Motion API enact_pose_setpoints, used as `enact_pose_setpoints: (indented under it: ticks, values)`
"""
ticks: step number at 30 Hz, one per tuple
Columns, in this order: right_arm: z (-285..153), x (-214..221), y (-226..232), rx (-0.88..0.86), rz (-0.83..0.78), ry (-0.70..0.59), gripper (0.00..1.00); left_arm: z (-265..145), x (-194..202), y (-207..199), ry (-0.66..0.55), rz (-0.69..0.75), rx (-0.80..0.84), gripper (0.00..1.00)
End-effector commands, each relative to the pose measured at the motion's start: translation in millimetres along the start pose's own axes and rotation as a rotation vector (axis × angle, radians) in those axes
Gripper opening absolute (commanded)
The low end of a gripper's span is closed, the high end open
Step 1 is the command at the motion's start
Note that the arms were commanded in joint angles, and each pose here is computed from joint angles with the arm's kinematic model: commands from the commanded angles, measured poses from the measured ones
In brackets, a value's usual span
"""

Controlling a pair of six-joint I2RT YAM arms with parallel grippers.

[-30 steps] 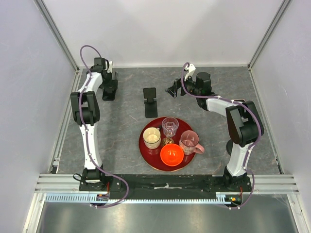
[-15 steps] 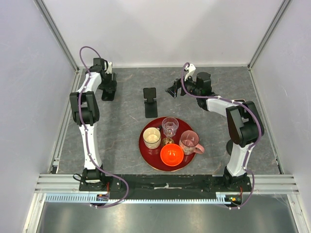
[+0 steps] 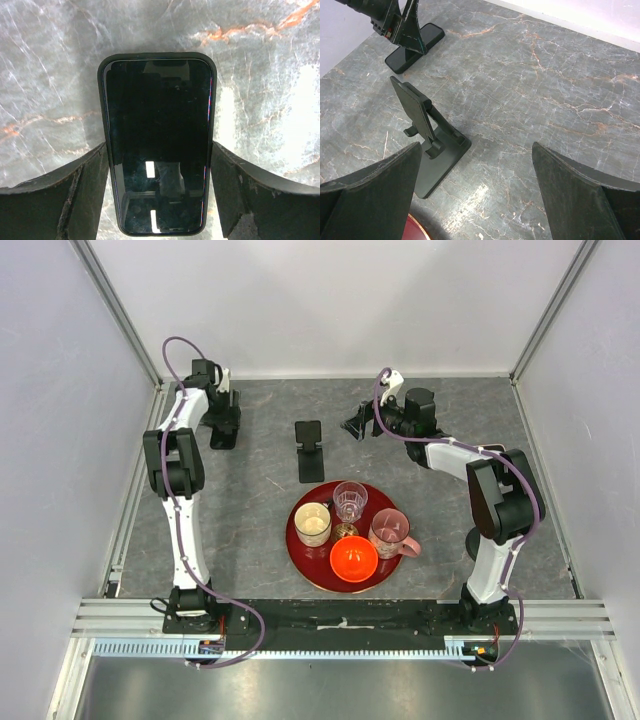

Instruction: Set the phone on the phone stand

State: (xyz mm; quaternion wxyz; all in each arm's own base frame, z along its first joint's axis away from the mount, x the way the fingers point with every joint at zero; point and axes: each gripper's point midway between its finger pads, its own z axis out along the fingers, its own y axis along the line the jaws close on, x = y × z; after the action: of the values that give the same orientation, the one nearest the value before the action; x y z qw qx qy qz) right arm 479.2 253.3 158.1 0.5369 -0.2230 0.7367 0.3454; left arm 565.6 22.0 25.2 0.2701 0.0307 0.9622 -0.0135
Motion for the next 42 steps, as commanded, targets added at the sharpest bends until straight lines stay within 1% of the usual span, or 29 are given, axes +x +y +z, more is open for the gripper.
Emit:
enact_pose_setpoints:
  ticks: [1,3,4,5,12,14,15,16,17,18,19,20,21,22,23,24,26,27,28,30,31,32,33,34,36,41,42]
  values:
    - [-3.6,-39.3,11.2,-0.018,-0.035,-0.087,0.98,-47.4,-15.7,-10.0,-0.031,-0.143,-0.01,0.02]
    - [-3.6,-39.1,8.9,-0.009,-0.03,-0.087,0.98,-55.7,-18.1,-11.4,-0.046,-0.168,-0.01,0.02]
    - [-2.8,-39.8,9.3,-0.008,-0.028,-0.085,0.98,-70.2,-29.5,-12.7,-0.092,-0.193,-0.007,0.02]
    - [-2.2,-38.7,8.8,-0.008,-0.026,-0.083,0.98,-71.3,-24.3,-16.1,-0.086,-0.199,0.003,0.02]
    - [1.1,-43.2,10.8,-0.008,-0.01,-0.087,0.98,-108.7,-29.6,-20.6,-0.163,-0.261,0.008,0.02]
    - [2.4,-42.7,6.2,0.025,0.002,-0.076,0.98,-121.1,-31.8,-24.6,-0.195,-0.282,0.026,0.02]
    - [4.2,-49.6,4.8,0.046,0.005,-0.083,0.98,-126.4,-32.7,-27.7,-0.207,-0.289,0.037,0.02]
    - [5.0,-45.3,1.9,0.075,0.032,-0.052,0.98,-131.1,-33.9,-33.6,-0.218,-0.3,0.069,0.02]
    - [6.9,-44.4,-3.8,0.111,0.061,-0.036,0.98,-130.4,-25.5,-37.0,-0.204,-0.313,0.085,0.02]
    - [9.9,-69.3,-11.9,0.179,0.116,-0.073,0.98,-147.4,-37.2,-41.7,-0.267,-0.311,0.112,0.02]
    - [9.3,-57.9,-17.6,0.224,0.179,-0.006,0.98,-154.0,-37.7,-51.0,-0.28,-0.316,0.164,0.02]
    - [11.4,-57.9,-22.0,0.252,0.211,0.012,0.98,-153.9,-26.7,-57.6,-0.269,-0.32,0.192,0.02]
    - [12.6,-73.8,-19.5,0.251,0.23,-0.005,0.98,-174.9,-40.6,-63.5,-0.353,-0.307,0.226,0.02]
    - [12.1,-71.2,-17.1,0.259,0.282,0.013,0.98,-184.2,-40.8,-71.8,-0.372,-0.314,0.269,0.02]
    - [11.0,-76.7,-14.6,0.259,0.303,0.01,0.98,-183.8,-31.3,-77.4,-0.367,-0.314,0.294,0.02]
    - [10.3,-88.4,-11.9,0.257,0.312,-0.005,0.98,-191.0,-31.7,-84.6,-0.385,-0.303,0.32,0.02]
    - [6.4,-88.3,-10.1,0.282,0.357,0.028,0.98,-212.4,-32.0,-95.1,-0.429,-0.281,0.364,0.02]
    - [6.3,-99.5,-5.4,0.278,0.356,0.021,0.98,-220.8,-31.8,-102.6,-0.446,-0.265,0.385,0.02]
    - [4.3,-94.1,-2.7,0.291,0.377,0.057,0.98,-234.6,-32.1,-106.1,-0.487,-0.249,0.407,0.02]
    - [5.2,-102.0,8.9,0.272,0.381,0.063,0.98,-251.8,-29.0,-136.0,-0.525,-0.182,0.463,0.02]
    - [5.5,-100.0,15.9,0.251,0.384,0.077,0.98,-253.8,-24.9,-143.4,-0.546,-0.138,0.471,0.02]
    - [4.4,-104.6,23.7,0.231,0.371,0.074,0.98,-271.0,-25.6,-152.4,-0.591,-0.094,0.48,0.02]
    - [5.7,-106.3,35.0,0.205,0.36,0.077,0.98,-276.2,-20.7,-173.2,-0.602,-0.037,0.502,0.02]
    - [5.7,-107.5,42.2,0.179,0.361,0.081,0.98,-276.1,-15.8,-178.1,-0.617,0.019,0.477,0.02]
    - [5.0,-112.0,62.6,0.096,0.382,0.09,0.98,-288.5,-11.8,-196.4,-0.653,0.092,0.505,0.02]
    - [-9.0,-121.0,94.2,0.032,0.392,0.068,0.98,-289.2,4.0,-212.2,-0.645,0.143,0.535,0.02]
    - [-8.8,-117.3,105.1,-0.013,0.409,0.064,0.98,-292.6,5.6,-220.0,-0.647,0.16,0.557,0.02]
